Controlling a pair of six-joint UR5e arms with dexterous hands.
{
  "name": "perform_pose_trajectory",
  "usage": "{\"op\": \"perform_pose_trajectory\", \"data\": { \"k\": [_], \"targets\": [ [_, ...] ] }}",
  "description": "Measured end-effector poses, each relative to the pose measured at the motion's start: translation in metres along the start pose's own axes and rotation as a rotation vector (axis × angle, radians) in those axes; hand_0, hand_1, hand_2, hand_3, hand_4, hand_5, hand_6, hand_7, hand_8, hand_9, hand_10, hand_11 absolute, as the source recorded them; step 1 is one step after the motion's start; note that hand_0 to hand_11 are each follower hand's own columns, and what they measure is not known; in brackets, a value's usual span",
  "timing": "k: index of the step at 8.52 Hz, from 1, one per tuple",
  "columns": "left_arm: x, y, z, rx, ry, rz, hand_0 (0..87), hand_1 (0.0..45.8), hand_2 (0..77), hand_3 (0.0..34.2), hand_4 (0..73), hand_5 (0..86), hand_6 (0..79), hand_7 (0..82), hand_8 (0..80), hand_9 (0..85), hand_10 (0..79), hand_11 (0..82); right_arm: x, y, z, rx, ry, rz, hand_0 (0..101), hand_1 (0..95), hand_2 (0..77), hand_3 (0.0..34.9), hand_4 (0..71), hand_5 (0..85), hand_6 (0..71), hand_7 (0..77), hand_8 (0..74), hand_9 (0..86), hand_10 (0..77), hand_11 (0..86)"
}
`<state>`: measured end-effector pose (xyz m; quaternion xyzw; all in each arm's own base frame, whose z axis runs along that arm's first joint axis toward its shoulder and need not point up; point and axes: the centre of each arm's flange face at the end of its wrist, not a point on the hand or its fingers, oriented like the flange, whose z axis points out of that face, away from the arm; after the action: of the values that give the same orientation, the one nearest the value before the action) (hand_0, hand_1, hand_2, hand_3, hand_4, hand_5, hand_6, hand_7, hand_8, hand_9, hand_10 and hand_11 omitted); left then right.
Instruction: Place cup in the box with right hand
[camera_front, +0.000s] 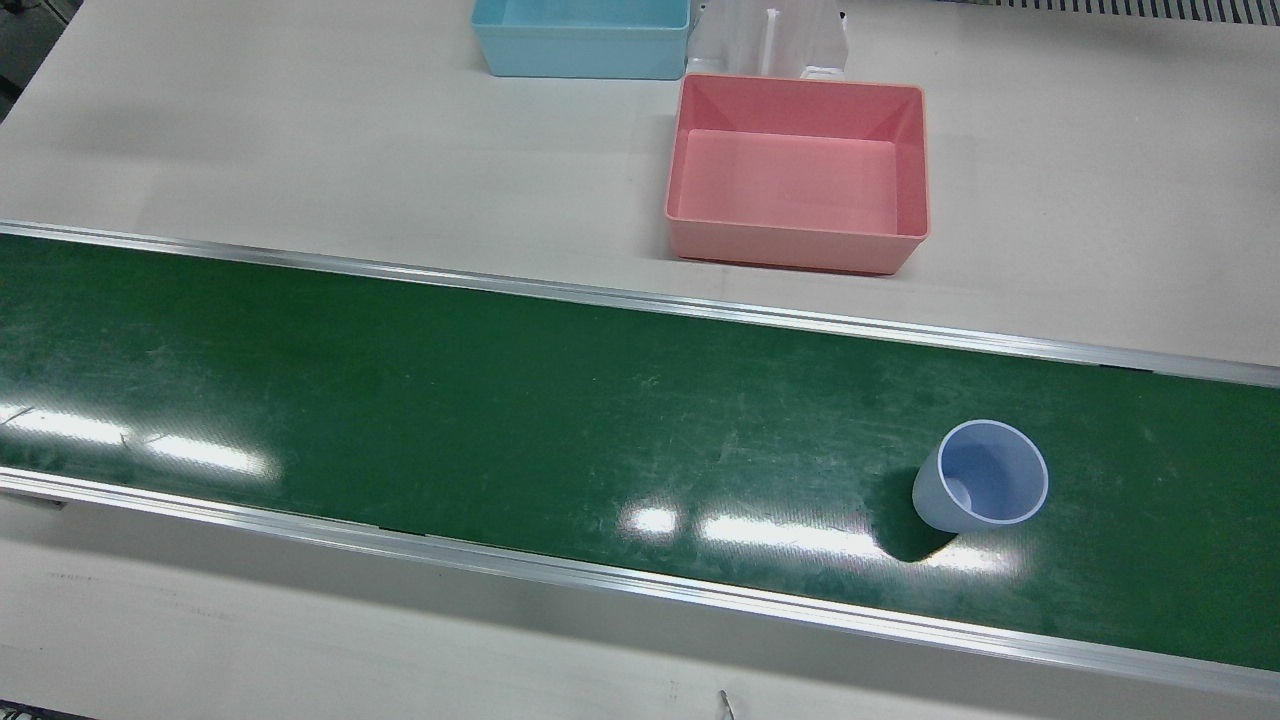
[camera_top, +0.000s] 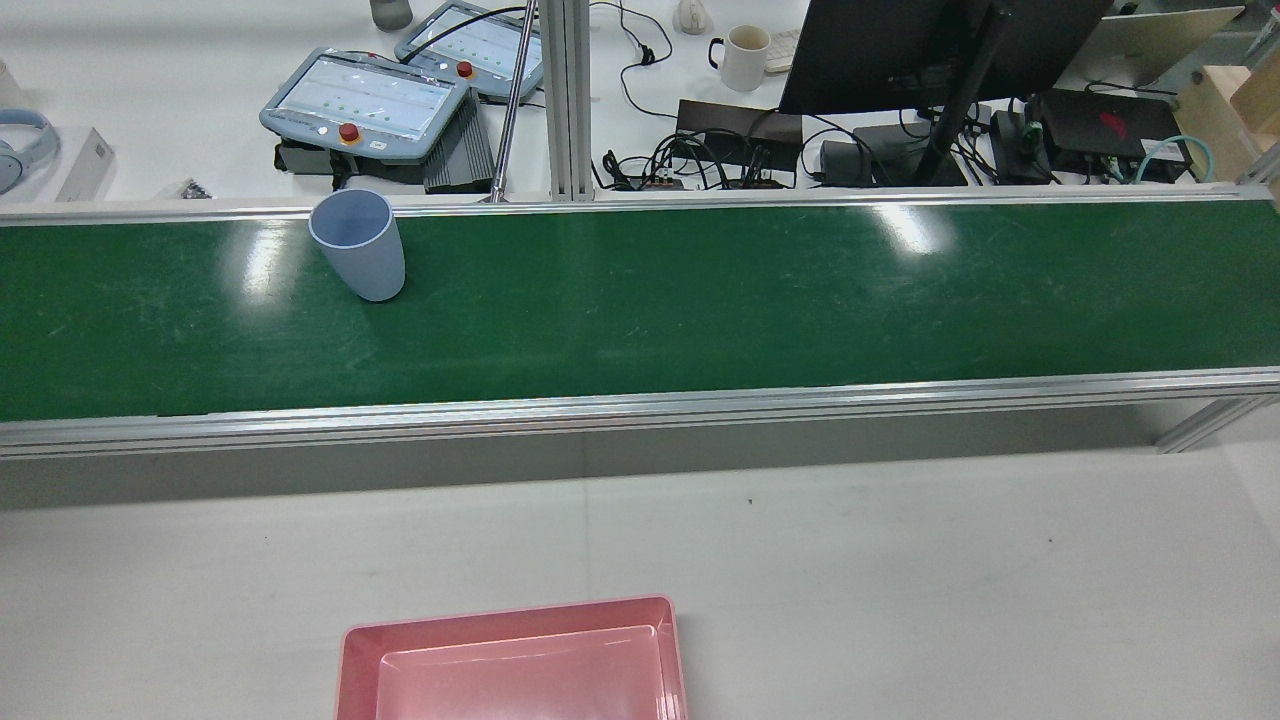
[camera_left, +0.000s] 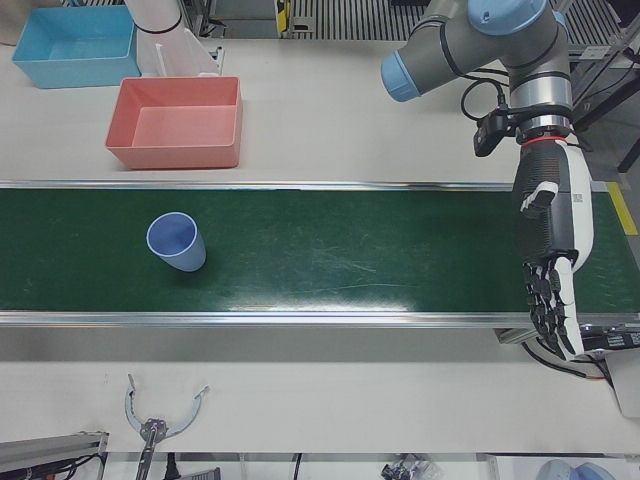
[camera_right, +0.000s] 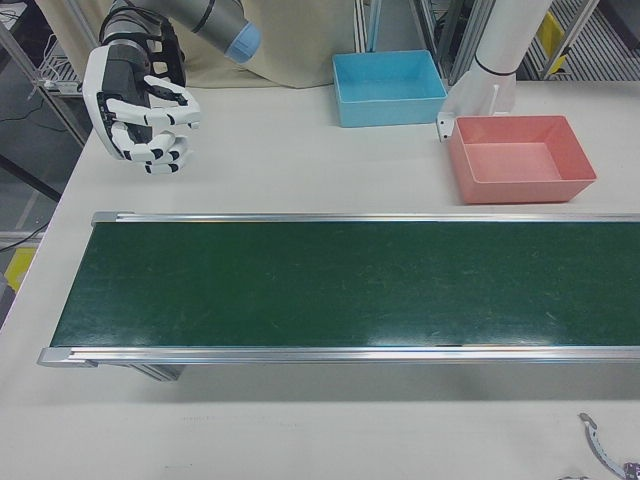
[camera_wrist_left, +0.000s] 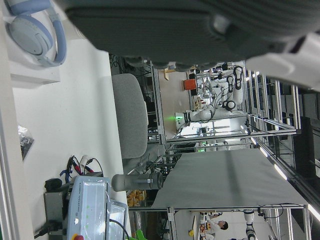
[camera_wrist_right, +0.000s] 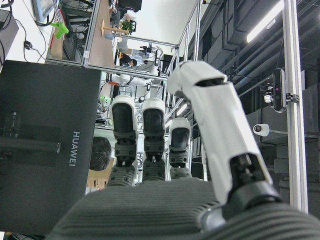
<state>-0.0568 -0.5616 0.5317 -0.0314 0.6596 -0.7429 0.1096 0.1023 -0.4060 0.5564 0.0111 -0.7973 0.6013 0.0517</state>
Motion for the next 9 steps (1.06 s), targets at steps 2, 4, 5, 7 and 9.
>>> {"op": "perform_pose_trajectory", "data": {
  "k": [2,4,5,7,9],
  "targets": [
    [0.0001,0.0,0.0,0.0,0.0,0.0,0.0,0.5,0.5,0.0,0.0,0.0,0.0,0.0,0.0,0.5,0.0,0.0,-0.0002,0.0006,-0.0003,-0.001,0.0,0.0,80,36.5,36.0,0.0,33.3,20.7,22.4,70.4,44.7,57.8,32.7,52.9],
    [-0.0001,0.0,0.0,0.0,-0.001,0.0,0.0,0.5,0.5,0.0,0.0,0.0,0.0,0.0,0.0,0.5,0.0,0.0,-0.0002,0.0009,-0.0002,-0.001,0.0,0.0,80,36.5,36.0,0.0,33.3,20.7,21.8,70.4,44.7,57.8,33.8,52.4],
    [-0.0003,0.0001,0.0001,-0.001,-0.001,0.0,0.0,0.5,0.5,0.0,0.0,0.0,0.0,0.0,0.0,0.5,0.0,0.0,0.0,0.0014,0.0001,-0.003,0.0,0.0,80,36.5,36.0,0.0,33.3,20.7,22.4,69.8,44.7,57.8,33.8,52.4],
    [-0.0004,0.0001,0.0001,0.0,-0.001,0.0,0.0,0.5,0.5,0.0,0.0,0.0,0.0,0.0,0.0,0.5,0.0,0.0,0.0,0.0023,0.0003,-0.004,0.0,0.0,80,36.5,36.0,0.0,33.3,20.7,22.4,69.8,44.7,57.8,34.4,52.4],
    [-0.0002,-0.0001,0.0001,0.0,-0.001,0.0,0.0,0.5,0.5,0.0,0.0,0.0,0.0,0.0,0.0,0.5,0.0,0.0,-0.0005,0.0034,0.0003,-0.006,-0.001,0.0,80,36.0,37.1,0.0,34.9,20.7,22.4,69.8,44.7,57.3,34.4,52.4]
  ]
}}
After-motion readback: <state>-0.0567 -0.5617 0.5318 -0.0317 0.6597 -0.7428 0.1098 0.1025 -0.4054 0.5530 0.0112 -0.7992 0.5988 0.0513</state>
